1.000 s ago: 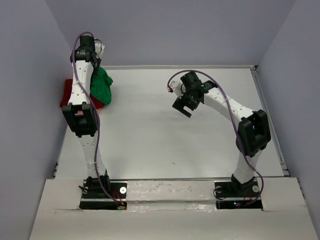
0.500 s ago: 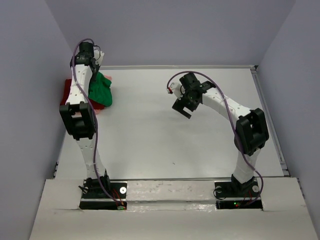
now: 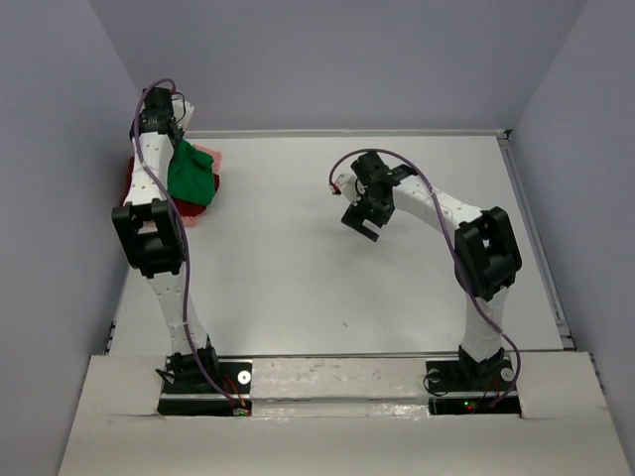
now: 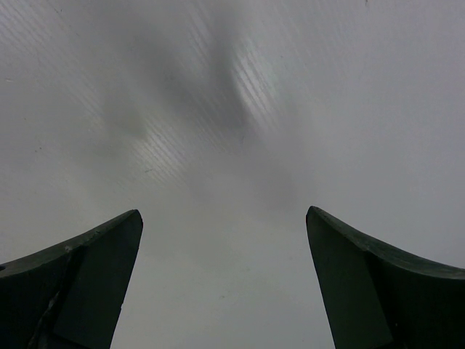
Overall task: Fold and stack the t-shirts
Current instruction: Neatly place the folded tshirt to the corner
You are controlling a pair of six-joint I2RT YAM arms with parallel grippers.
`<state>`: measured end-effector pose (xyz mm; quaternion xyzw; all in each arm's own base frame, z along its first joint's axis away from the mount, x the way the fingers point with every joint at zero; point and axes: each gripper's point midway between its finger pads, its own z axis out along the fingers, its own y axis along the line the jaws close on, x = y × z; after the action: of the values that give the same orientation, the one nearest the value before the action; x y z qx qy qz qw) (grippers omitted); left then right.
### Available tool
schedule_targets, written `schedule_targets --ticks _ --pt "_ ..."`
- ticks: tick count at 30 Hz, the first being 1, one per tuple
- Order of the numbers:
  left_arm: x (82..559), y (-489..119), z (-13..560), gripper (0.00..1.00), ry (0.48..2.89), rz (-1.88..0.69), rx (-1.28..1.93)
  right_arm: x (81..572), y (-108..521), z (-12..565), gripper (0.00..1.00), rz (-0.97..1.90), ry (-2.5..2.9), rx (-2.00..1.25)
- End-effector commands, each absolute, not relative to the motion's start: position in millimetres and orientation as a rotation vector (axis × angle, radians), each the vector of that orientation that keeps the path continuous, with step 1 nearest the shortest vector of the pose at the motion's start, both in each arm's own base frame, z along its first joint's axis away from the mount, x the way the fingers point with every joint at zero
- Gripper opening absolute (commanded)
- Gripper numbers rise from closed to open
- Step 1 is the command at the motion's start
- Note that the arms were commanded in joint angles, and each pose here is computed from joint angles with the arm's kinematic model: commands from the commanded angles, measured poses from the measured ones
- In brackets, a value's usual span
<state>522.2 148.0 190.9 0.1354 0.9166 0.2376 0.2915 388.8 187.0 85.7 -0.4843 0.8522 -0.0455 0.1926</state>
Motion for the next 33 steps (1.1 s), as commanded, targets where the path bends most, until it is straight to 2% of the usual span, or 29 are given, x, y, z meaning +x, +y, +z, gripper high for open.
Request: schedule_targets --ticks 1,13,33 --pt "532.4 166.4 198.0 0.0 2.38 0.761 0.379 393.9 182.8 87.7 1.0 -0.154 2.402 -1.339" --pt "525.3 174.9 148.5 0.0 2.409 0.811 0.402 387.0 177.4 79.7 1.0 -0.166 2.424 -1.36" --pt "523.4 220.8 142.5 0.0 2.371 1.008 0.416 384.2 173.7 61.5 1.0 -0.185 2.473 -1.388"
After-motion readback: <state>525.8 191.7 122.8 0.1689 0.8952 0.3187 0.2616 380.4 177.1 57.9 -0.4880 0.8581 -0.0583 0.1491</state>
